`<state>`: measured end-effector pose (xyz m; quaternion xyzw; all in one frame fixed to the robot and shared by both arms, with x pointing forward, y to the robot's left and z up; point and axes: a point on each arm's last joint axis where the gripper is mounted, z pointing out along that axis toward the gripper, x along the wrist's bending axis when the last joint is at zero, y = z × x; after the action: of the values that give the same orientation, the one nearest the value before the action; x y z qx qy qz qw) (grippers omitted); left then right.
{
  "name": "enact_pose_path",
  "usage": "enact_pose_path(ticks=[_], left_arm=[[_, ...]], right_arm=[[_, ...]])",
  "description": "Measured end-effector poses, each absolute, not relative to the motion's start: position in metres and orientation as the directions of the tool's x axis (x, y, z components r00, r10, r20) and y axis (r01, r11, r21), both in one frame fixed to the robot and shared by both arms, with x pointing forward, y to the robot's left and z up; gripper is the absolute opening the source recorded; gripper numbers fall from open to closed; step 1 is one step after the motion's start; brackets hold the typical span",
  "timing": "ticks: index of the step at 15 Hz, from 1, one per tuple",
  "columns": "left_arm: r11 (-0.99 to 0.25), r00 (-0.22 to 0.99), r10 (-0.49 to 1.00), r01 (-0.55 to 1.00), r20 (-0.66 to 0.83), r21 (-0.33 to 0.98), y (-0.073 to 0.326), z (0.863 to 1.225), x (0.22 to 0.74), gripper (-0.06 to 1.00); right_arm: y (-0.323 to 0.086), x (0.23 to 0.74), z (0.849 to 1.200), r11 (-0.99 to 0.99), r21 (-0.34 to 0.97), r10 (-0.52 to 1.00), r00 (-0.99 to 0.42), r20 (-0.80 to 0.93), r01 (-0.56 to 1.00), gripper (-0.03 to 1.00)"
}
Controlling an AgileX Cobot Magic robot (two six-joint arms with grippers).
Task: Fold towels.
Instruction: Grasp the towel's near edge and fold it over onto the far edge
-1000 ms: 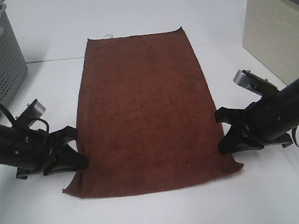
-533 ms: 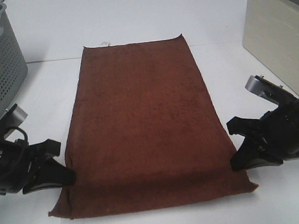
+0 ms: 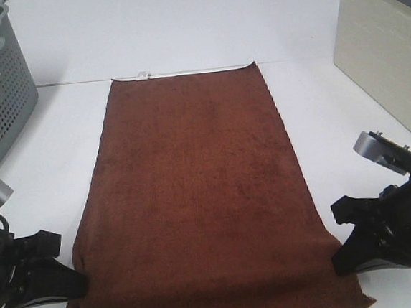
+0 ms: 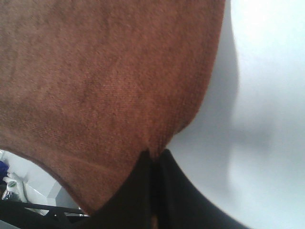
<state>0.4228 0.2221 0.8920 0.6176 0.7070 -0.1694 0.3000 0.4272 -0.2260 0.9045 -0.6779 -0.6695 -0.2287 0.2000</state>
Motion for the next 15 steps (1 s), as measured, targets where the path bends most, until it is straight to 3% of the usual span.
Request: enact_pose_path(ticks=[5,15], left_arm=[[0.201,-0.052,0.771,0.965,-0.635,0.166,0.216,0.908,0.475,0.0],[0.284,-0.018,0.784,0.899,-0.621,0.332,0.206,0.947,0.649,0.0]], right_arm=[[-0.221,0.481,0.934,-0.023,0.144,0.818,-0.064,0.572,0.989,0.0],[-0.206,0.664,0.971,0.051,0.308,0.853,-0.202,0.482,0.95,0.0]])
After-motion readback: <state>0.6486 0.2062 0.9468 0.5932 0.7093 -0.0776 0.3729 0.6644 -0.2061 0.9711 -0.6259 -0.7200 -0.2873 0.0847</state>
